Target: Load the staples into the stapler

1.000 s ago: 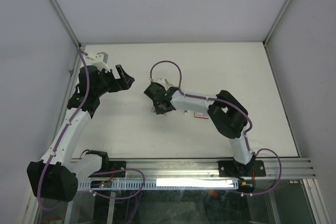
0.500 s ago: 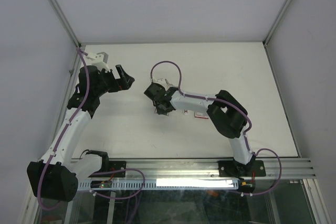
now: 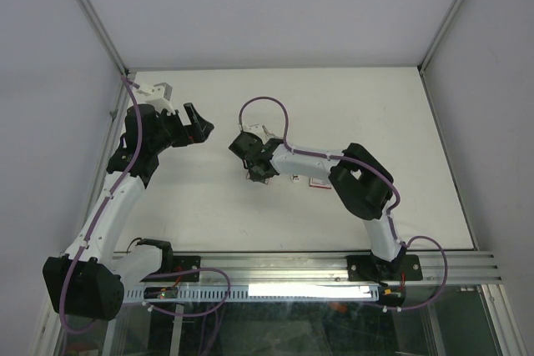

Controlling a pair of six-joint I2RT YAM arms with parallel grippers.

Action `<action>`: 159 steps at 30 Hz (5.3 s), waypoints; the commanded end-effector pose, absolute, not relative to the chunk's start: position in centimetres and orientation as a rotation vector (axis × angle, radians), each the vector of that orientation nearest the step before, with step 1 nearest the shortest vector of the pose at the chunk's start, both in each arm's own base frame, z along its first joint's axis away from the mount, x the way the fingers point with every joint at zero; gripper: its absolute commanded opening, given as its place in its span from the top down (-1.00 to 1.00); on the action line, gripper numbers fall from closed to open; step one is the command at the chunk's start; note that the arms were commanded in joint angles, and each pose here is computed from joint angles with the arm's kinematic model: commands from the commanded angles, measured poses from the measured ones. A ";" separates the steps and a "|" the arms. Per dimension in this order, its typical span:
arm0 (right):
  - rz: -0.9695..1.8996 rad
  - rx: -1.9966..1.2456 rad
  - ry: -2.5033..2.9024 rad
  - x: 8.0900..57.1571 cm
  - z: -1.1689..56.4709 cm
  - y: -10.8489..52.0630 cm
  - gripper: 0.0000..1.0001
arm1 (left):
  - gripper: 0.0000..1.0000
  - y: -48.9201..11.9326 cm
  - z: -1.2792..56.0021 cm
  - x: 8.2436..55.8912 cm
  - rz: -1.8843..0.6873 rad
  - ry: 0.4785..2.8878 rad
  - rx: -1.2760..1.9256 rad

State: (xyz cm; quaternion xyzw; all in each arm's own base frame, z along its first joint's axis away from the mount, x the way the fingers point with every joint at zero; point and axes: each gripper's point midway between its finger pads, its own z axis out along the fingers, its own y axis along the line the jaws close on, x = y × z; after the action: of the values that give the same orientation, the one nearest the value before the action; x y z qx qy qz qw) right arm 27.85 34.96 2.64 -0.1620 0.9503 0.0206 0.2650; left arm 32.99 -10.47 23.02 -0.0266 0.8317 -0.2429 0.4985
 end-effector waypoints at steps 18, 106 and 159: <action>0.324 -0.422 2.265 30.8 15.4 36.3 0.65 | -0.93 -11.5 23.7 33.0 -0.660 1.982 -0.060; 0.305 -0.201 2.236 42.4 11.5 30.4 0.67 | -0.98 -13.2 30.3 36.8 -0.821 1.881 -0.078; 0.204 -0.172 2.292 43.8 7.4 31.3 0.71 | -0.98 -9.4 28.7 37.0 -0.575 1.898 -0.095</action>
State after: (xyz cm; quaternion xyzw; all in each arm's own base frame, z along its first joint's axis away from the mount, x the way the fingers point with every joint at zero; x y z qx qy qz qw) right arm 42.41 30.33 4.87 -0.0856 0.9221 0.0688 0.3711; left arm 37.11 -9.76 27.24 -0.0466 0.8146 -0.2434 0.5245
